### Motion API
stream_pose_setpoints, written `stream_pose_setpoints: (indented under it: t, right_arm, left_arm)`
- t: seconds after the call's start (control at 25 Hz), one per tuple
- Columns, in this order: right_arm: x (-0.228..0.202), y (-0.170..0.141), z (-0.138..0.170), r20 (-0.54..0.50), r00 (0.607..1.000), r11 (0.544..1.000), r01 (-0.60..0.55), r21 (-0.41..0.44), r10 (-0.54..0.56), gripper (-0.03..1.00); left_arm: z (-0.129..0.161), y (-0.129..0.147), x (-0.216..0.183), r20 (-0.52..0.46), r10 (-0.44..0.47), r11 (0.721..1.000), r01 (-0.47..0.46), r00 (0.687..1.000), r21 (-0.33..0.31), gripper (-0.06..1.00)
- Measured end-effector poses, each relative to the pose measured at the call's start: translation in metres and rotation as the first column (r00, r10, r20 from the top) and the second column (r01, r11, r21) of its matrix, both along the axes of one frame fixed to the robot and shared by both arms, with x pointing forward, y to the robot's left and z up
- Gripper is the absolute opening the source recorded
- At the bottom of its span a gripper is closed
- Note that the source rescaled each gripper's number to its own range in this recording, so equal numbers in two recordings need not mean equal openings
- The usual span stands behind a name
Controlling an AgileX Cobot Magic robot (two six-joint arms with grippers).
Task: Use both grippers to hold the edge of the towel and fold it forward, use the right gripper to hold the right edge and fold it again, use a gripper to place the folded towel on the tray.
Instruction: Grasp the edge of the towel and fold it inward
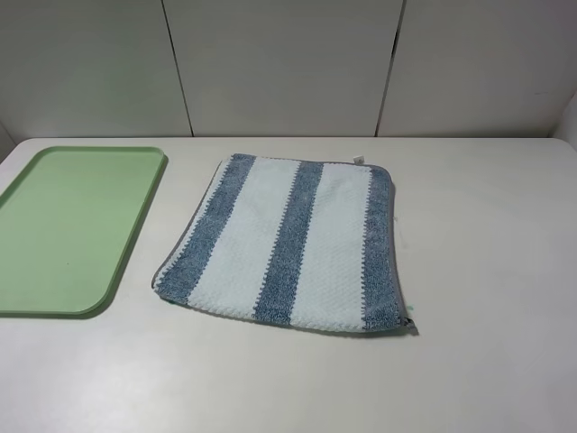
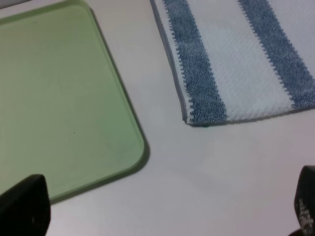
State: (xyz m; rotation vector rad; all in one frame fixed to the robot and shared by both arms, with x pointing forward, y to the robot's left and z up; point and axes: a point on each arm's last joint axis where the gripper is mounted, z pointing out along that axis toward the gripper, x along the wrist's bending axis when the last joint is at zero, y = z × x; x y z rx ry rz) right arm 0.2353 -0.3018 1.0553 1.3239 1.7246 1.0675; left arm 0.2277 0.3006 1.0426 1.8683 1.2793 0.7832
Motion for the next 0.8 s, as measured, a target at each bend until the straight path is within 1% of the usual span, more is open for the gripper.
stream_pose_setpoints:
  t: [0.8]
  right_arm:
    - [0.0000, 0.0000, 0.0000, 0.000, 1.000, 1.000, 0.000, 0.000, 0.000, 1.00]
  left_arm:
    - [0.0000, 0.0000, 0.0000, 0.000, 0.000, 1.000, 0.000, 1.000, 0.000, 1.00]
